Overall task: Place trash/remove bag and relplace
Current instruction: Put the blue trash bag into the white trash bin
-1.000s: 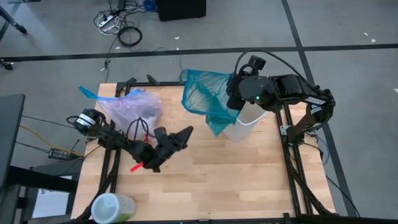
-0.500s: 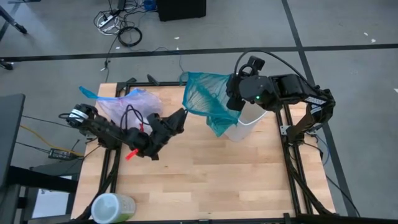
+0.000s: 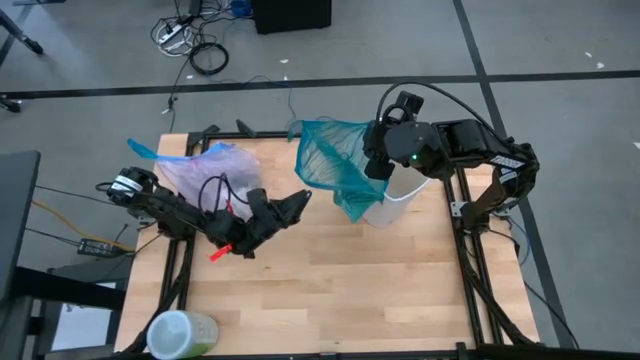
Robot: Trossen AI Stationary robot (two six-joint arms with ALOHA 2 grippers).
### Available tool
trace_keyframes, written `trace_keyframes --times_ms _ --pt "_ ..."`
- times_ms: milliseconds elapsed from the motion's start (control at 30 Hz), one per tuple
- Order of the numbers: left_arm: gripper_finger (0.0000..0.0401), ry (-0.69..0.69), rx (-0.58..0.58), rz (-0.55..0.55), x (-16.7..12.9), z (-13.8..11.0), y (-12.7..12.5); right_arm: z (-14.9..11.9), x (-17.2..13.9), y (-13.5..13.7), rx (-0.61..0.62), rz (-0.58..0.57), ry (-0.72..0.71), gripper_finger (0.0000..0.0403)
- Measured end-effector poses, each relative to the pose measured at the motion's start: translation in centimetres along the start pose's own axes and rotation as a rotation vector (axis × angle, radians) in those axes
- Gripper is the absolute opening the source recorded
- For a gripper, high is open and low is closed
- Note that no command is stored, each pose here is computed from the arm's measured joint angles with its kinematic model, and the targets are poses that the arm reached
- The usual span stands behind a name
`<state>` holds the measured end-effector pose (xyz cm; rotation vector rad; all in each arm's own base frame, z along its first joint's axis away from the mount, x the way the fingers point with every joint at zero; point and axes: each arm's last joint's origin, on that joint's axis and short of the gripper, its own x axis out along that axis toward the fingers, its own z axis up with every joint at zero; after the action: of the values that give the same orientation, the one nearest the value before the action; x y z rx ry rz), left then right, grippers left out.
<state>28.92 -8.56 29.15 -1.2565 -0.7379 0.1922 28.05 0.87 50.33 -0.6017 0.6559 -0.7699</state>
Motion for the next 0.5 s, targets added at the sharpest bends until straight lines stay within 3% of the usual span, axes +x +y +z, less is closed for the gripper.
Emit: trace_keyframes --times_ms 133,233,333,500 --pt "0.0255 -0.019 -0.06 0.023 -1.0 0.5 1.3 0.0 0.0 0.0 0.0 0.006 -0.002 0.0" --pt "0.0252 -0.069 -0.016 -0.002 -1.0 1.1 0.6 0.0 0.0 0.0 0.0 0.006 -0.002 0.0" --pt "0.0241 -0.063 0.161 -0.049 -0.9 1.7 -0.5 0.0 0.0 0.1 0.0 0.018 -0.005 0.0" --pt "0.0223 0.007 0.643 -0.131 -1.6 3.3 -4.0 0.0 0.0 0.1 -0.001 0.034 -0.009 0.0"
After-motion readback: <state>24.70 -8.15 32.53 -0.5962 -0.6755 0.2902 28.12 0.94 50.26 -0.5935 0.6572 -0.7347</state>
